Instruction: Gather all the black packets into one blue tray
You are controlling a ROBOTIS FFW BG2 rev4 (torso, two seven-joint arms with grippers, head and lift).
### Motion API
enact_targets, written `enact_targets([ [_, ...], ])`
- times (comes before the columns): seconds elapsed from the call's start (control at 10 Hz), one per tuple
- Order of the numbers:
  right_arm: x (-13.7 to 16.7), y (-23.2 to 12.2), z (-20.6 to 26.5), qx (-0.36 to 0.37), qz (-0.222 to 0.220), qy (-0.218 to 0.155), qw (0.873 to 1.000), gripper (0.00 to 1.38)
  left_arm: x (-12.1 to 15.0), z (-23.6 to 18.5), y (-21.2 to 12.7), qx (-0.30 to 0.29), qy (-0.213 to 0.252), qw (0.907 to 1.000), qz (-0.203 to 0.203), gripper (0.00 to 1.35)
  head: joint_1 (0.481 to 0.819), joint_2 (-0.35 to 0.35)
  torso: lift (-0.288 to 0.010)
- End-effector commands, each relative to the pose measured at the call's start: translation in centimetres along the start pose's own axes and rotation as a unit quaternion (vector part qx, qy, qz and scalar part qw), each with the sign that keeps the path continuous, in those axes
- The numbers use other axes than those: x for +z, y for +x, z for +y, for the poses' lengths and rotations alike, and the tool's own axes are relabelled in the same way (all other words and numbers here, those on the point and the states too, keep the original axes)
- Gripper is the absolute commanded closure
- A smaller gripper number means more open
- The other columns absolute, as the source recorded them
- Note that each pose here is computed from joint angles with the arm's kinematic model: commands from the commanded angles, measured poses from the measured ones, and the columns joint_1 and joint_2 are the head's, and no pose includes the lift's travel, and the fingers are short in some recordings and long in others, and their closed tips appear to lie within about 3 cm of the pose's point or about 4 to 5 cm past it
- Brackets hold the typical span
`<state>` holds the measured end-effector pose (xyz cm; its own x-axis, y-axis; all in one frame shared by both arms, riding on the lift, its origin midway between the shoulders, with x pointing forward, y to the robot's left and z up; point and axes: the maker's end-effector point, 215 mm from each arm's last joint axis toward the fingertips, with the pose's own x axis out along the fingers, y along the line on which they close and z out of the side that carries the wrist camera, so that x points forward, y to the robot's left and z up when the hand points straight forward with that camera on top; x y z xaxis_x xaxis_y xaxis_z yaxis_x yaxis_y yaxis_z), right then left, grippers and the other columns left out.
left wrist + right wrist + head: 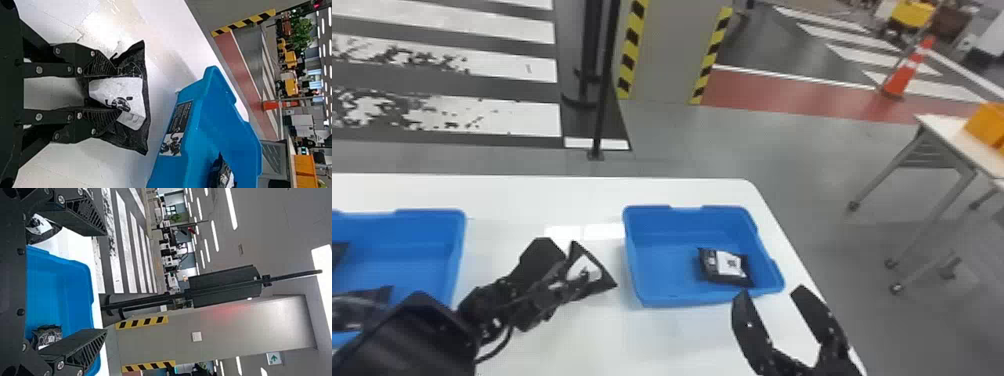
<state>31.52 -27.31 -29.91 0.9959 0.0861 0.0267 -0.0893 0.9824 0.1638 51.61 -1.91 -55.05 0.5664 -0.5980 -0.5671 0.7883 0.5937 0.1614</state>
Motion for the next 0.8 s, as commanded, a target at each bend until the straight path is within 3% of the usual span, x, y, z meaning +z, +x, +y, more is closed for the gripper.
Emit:
enact_targets([
  [0.0,-0.1,-0.2,0.1,0.0,0.002,0.003,1.0,0.15,0.4,0.5,-0.3,0.009,0.007,0.9998,-0.014,1.22,0.695,-0.35,-0.11],
  [0.2,0.0,-0.3,0.0,-0.001,0.002,0.002,1.0,0.15,2.8,3.1,-2.9,0.044,0.004,0.9972,-0.059,1.21,0.695,-0.35,-0.11],
  [0.4,-0.2,-0.5,0.0,-0.002,0.005,0.005,1.0,0.15,5.2,6.9,-8.3,0.099,-0.004,0.9894,-0.106,1.21,0.695,-0.344,-0.11],
  [0.7,-0.2,-0.4,0.0,-0.001,0.005,0.005,1.0,0.15,4.7,12.4,-21.4,0.211,-0.021,0.968,-0.133,1.21,0.695,-0.251,-0.11],
])
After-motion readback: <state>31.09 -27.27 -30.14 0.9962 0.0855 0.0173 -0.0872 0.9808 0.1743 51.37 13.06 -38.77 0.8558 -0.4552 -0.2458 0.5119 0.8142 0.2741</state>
